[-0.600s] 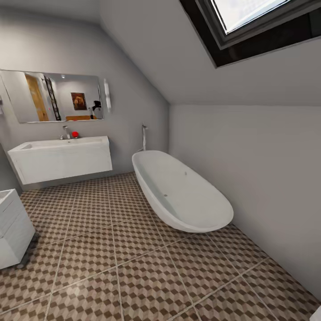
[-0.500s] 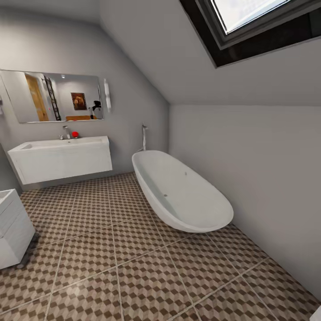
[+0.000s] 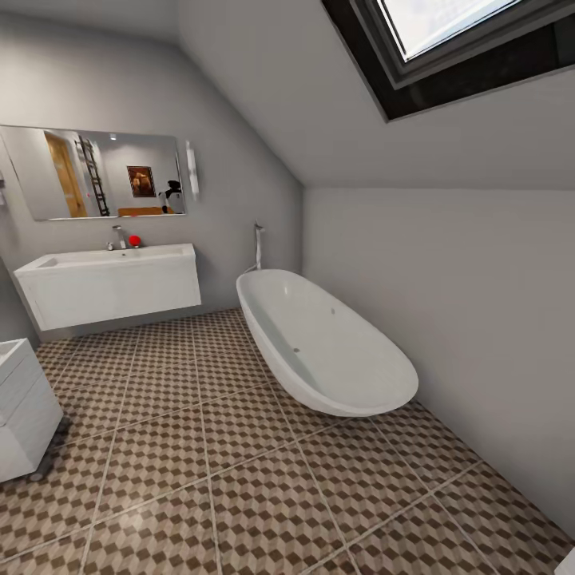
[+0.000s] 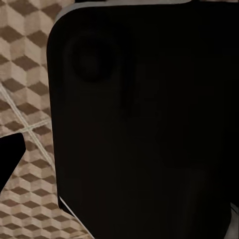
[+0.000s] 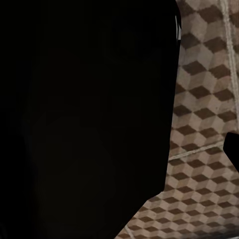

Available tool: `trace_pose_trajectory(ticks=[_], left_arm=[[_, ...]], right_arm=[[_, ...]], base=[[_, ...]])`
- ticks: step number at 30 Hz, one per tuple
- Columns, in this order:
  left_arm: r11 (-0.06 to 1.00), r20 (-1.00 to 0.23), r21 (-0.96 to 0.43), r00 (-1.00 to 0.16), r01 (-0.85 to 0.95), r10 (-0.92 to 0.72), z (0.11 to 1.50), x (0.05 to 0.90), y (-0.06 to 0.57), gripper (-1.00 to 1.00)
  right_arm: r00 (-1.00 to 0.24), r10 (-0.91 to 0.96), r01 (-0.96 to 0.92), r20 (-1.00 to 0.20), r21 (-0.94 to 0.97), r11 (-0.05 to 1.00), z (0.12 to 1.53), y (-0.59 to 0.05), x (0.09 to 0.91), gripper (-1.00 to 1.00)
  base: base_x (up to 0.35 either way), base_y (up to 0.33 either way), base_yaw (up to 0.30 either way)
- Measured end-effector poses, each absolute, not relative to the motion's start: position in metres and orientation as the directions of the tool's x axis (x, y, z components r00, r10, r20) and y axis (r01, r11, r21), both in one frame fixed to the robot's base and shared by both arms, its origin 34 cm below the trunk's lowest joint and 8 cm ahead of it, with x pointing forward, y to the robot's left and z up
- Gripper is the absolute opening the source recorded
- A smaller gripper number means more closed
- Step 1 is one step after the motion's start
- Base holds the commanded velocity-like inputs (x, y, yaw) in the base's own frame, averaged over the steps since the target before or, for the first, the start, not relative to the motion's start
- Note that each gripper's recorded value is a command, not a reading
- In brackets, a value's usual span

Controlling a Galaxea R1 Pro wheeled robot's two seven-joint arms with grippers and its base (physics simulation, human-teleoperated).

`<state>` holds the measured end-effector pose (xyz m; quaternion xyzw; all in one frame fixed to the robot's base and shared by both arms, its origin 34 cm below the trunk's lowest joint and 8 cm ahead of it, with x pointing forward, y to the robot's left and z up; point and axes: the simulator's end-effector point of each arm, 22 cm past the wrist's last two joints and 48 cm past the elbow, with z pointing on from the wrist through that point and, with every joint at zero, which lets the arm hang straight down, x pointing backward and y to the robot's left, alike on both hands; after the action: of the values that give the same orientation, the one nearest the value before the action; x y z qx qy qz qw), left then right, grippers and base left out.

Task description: Take the four mousetraps from the cabinet in the bathroom and place them on the bathroom floor. Make sure all four end up on the same floor surface, and ensure that at least two of them are either under or directly next to the same bathroom sink.

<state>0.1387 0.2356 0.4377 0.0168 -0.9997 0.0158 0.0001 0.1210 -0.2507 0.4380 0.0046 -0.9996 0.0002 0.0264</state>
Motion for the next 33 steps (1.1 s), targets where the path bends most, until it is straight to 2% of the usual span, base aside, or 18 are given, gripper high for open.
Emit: trace_pose_trajectory(ticks=[12,33], left_arm=[[0.999,-0.035,-0.031,-0.999,-0.039,-0.04,0.438,0.148,0.236,1.0],[0.999,-0.037,-0.032,-0.999,-0.039,-0.04,0.438,0.148,0.236,1.0]], right_arm=[[-1.0,0.009,0.009,0.023,-0.004,1.0,0.438,-0.251,0.127,1.0],[-1.0,0.013,0.013,-0.005,-0.006,1.0,0.438,-0.251,0.133,1.0]], base=[[0.0,0.0,-0.058],[0.0,0.0,-0.274]])
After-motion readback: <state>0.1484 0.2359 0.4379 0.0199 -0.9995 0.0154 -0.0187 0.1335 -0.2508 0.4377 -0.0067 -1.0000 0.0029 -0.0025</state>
